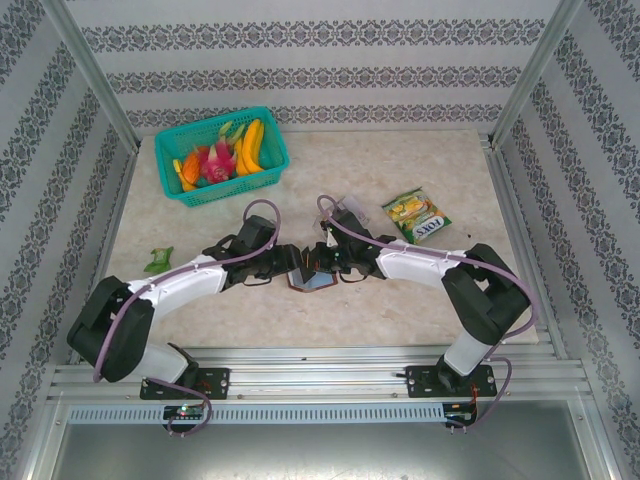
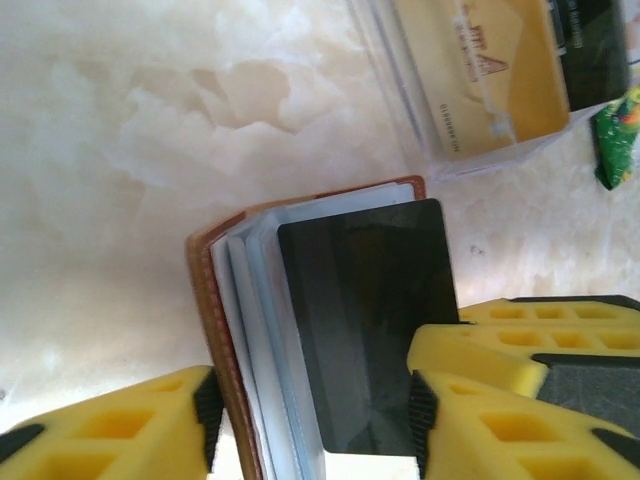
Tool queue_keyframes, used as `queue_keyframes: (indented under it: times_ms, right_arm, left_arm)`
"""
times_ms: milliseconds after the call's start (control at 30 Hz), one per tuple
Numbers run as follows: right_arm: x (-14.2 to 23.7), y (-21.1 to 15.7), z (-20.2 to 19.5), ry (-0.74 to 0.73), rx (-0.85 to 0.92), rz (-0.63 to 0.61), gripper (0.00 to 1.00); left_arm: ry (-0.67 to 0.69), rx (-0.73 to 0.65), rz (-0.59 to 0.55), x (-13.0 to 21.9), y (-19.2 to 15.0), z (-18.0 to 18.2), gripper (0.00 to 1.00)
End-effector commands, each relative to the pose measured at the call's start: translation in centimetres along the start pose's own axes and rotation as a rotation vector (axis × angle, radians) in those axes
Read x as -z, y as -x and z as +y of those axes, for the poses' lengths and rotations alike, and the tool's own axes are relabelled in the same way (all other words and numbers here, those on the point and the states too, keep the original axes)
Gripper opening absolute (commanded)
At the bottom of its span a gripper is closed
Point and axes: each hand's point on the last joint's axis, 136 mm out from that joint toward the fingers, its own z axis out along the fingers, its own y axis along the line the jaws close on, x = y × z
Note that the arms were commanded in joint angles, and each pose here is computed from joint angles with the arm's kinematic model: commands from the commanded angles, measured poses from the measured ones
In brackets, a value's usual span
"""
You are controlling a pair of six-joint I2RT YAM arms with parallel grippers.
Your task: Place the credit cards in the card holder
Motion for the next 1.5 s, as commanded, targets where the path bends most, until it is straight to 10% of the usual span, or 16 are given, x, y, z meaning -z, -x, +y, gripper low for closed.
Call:
queue_keyframes:
  times_ms: [0, 367, 667, 1467]
  right_arm:
    - [-0.4, -0.1, 0.2, -0.002, -0.015, 0.01, 0.0]
    - [0.6, 0.3, -1.4, 0.008, -0.072, -0.031, 0.0]
    - [1.3, 0.3, -3.8, -0.086, -0.081, -0.024, 0.0]
    - [2.8, 1.3, -1.1, -0.008, -0.034, -0.055, 0.0]
  left_arm:
    - [0.06, 0.01, 0.024, -0.9, -0.7, 1.4, 0.45]
    - [0.155, 0.013, 0.051, -1.9, -1.6, 3.9, 0.12]
    - [0.005, -0.029, 0.027, -1.2, -1.1, 0.9, 0.39]
    - [-0.104, -0.048, 0.003, -0.4, -0.4, -1.5, 0.44]
